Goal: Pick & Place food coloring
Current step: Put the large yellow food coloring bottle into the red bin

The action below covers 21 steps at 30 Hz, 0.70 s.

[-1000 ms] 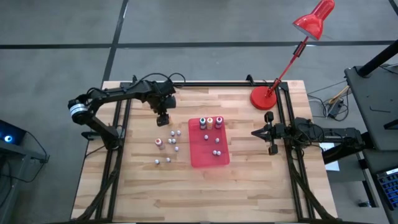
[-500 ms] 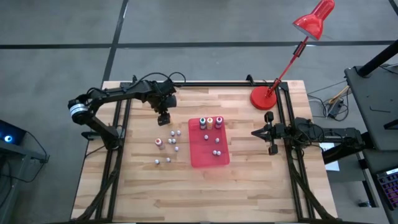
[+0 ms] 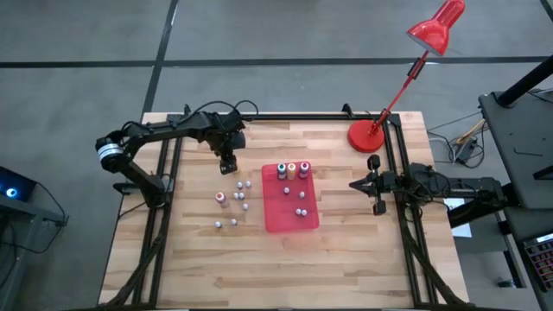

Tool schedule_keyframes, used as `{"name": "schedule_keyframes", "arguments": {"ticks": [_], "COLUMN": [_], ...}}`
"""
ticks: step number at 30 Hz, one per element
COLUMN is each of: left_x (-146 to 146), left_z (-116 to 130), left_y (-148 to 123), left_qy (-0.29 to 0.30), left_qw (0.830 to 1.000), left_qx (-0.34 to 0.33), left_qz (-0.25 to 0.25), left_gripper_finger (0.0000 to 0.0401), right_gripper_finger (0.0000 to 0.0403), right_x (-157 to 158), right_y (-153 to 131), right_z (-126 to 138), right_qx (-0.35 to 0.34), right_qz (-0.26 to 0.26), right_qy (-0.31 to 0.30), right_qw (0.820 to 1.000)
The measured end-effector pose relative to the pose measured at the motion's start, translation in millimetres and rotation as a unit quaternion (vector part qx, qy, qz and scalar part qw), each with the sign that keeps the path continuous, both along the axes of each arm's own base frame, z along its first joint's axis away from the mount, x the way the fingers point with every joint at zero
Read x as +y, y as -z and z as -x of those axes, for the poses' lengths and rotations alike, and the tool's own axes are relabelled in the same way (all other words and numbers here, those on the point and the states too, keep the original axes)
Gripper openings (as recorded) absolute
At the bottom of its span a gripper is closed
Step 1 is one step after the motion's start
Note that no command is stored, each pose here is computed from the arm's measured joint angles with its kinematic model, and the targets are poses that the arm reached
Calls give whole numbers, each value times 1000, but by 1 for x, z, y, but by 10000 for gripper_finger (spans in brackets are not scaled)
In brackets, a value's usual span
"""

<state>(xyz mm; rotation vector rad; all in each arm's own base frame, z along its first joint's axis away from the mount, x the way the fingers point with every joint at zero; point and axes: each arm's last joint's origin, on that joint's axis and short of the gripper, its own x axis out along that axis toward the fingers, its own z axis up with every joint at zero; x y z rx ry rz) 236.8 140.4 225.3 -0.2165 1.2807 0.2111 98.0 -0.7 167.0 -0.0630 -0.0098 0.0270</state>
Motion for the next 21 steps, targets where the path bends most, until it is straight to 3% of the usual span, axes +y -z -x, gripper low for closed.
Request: {"name": "schedule_keyframes", "arguments": {"ticks": [8,21], "left_x": [2,3], "left_z": [-2,-5], "left_y": [2,-9], "left_qy": [-7,-6], "left_qw": [1000,1000], "left_qx": [2,-5], "left_qz": [0,2], "left_gripper_finger": [104,101], "right_gripper_finger": [9,9], "right_x": [0,0], "right_y": [0,0], "right_z": [0,0], "right_qx": [0,0], "right_qz": [-1,-1], "right_qy": [0,0], "right_qw": [1000,1000]}}
